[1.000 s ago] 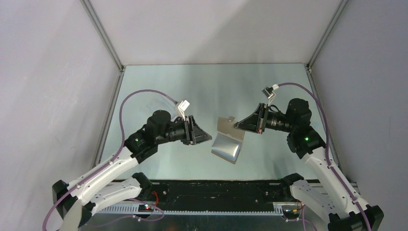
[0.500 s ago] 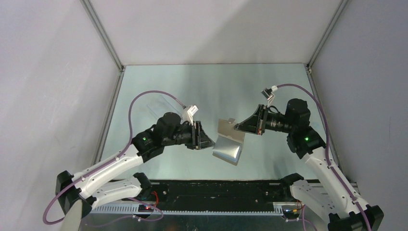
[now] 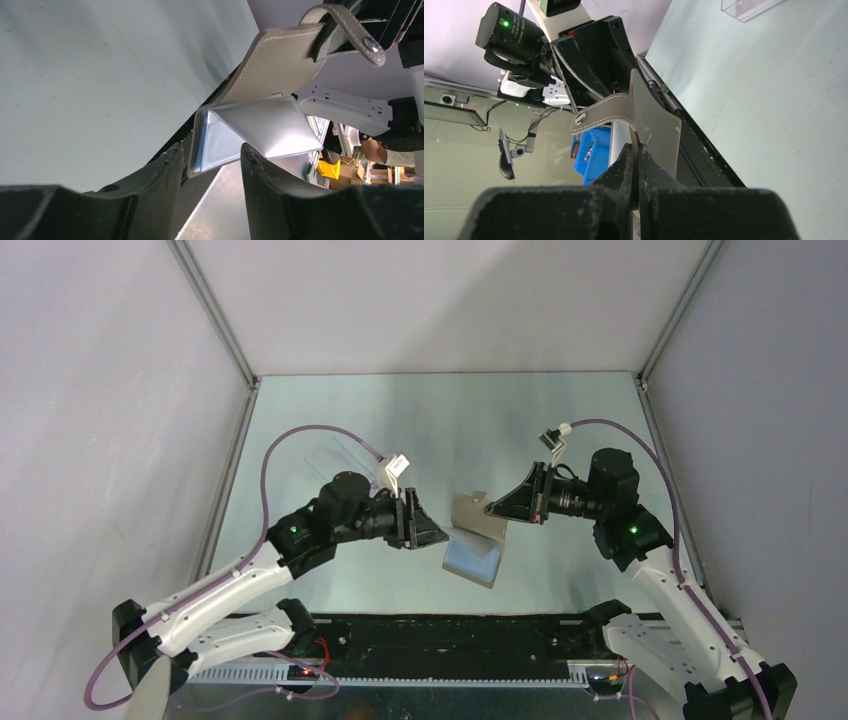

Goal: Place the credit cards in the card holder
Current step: Turn over the card slot in the card holder.

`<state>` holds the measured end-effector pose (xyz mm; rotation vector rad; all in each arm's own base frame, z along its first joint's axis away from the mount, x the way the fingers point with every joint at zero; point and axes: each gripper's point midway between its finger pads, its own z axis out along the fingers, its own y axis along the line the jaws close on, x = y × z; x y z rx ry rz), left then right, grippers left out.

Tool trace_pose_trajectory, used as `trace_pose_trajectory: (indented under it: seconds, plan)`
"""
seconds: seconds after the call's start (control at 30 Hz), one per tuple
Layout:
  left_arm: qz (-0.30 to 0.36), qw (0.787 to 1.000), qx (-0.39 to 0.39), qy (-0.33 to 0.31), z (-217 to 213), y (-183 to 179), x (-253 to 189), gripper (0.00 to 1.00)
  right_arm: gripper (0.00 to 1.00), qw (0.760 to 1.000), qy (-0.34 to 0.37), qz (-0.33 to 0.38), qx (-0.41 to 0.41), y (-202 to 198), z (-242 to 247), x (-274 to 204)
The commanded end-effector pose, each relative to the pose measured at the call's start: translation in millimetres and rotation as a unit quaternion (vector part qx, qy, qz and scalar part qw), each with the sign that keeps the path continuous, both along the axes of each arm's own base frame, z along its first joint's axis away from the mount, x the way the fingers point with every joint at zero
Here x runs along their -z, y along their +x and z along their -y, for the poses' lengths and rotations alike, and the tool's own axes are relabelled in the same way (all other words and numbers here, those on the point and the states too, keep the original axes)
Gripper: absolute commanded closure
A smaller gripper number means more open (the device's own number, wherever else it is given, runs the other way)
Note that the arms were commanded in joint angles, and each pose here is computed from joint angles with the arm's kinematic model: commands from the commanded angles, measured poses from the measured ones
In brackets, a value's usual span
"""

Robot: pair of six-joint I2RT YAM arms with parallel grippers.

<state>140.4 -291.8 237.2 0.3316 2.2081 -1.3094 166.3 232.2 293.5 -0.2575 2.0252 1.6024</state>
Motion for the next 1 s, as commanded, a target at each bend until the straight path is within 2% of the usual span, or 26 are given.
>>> trace_pose_trajectory:
  seconds: [0.0, 0.23, 0.47, 0.6, 0.8, 0.9, 0.93, 0.97]
  plan:
    - [0.039, 0.999, 0.002, -0.038, 10.0, 7.3, -28.9, 0.45, 1.0, 0.999, 0.024, 0.028, -0.027, -9.9, -5.1, -17.1]
    - [0.053, 0.992, 0.026, -0.109, 29.8, 8.0, -48.1, 0.29, 1.0, 0.997, 0.029, 0.025, -0.062, -26.4, -10.8, -19.1]
    - [0.047, 0.991, 0.056, -0.114, 41.3, 4.9, -42.6, 0.27, 1.0, 0.996, 0.053, 0.023, -0.075, -34.8, -11.1, -34.5]
    - [0.044, 0.987, 0.076, -0.137, 44.0, -2.5, -49.2, 0.33, 1.0, 0.994, 0.07, 0.024, -0.078, -36.0, -11.7, -45.1]
    - [0.06, 0.979, 0.092, -0.172, 40.5, -12.4, -63.9, 0.47, 1.0, 0.993, 0.089, 0.021, -0.074, -31.0, -13.4, -55.4]
    - [0.065, 0.977, 0.094, -0.18, 38.2, -15.1, -66.4, 0.6, 1.0, 0.994, 0.088, 0.011, -0.07, -26.7, -14.5, -53.4]
    - [0.065, 0.977, 0.093, -0.181, 37.3, -15.8, -67.0, 0.71, 1.0, 0.994, 0.088, 0.011, -0.067, -25.3, -14.7, -53.3]
    - [0.065, 0.977, 0.091, -0.183, 36.9, -15.6, -67.7, 0.77, 1.0, 0.994, 0.088, 0.008, -0.065, -24.6, -14.8, -52.6]
